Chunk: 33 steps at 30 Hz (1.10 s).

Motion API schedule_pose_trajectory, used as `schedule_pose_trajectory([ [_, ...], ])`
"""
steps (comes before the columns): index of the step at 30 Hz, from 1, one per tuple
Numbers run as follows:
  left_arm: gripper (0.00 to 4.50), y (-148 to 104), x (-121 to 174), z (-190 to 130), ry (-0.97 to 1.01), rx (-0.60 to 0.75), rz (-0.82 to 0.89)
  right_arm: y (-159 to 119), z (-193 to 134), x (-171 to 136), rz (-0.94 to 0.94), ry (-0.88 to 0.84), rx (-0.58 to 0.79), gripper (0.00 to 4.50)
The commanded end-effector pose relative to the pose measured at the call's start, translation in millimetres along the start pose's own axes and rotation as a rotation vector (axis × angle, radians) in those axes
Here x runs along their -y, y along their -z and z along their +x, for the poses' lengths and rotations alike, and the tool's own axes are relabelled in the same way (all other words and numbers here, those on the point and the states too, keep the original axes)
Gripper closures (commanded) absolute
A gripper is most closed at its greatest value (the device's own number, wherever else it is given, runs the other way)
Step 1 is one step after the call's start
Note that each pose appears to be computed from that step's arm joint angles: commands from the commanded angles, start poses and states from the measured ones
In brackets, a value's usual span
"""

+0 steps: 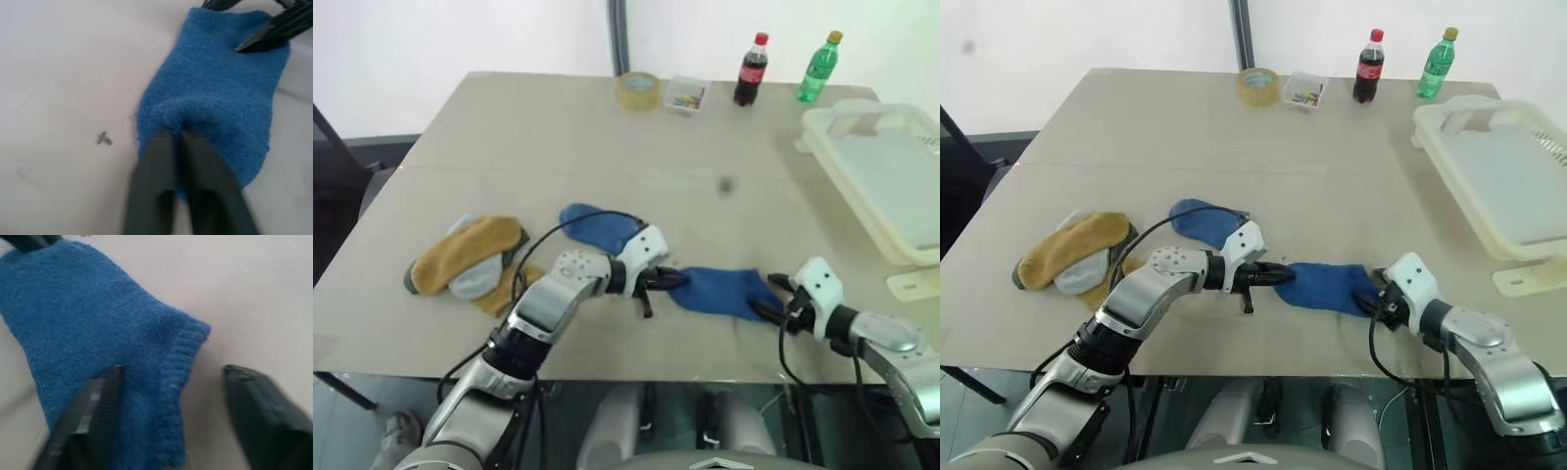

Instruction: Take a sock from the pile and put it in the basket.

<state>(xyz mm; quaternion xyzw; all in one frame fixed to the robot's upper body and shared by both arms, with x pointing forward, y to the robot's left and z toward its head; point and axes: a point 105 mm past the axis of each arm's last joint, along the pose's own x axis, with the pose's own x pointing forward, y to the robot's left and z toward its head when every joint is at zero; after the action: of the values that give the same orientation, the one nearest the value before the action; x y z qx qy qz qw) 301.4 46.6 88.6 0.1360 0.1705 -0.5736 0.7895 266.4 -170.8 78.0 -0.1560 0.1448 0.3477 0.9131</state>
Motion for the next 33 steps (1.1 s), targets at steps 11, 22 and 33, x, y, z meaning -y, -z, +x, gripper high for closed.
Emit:
schedule_pose_trajectory([
  [11, 4.22, -33.6, -8.4, -32.6, -0.178, 0.200, -0.054, -10.9, 13.9, 7.3, -0.078, -0.056, 0.008, 4.16],
  [22, 2.31, -28.1, -59.8, -78.8, -0.687, 0.148, -0.033, -74.4, -16.1, -3.0, -0.225, -0.095, 0.245, 2.53],
  [33, 2.25, 10.9, -75.7, -61.1, -0.754, -0.012, -0.094, -102.3, -1.9, -12.7, -0.270, -0.185, 0.332, 0.72],
])
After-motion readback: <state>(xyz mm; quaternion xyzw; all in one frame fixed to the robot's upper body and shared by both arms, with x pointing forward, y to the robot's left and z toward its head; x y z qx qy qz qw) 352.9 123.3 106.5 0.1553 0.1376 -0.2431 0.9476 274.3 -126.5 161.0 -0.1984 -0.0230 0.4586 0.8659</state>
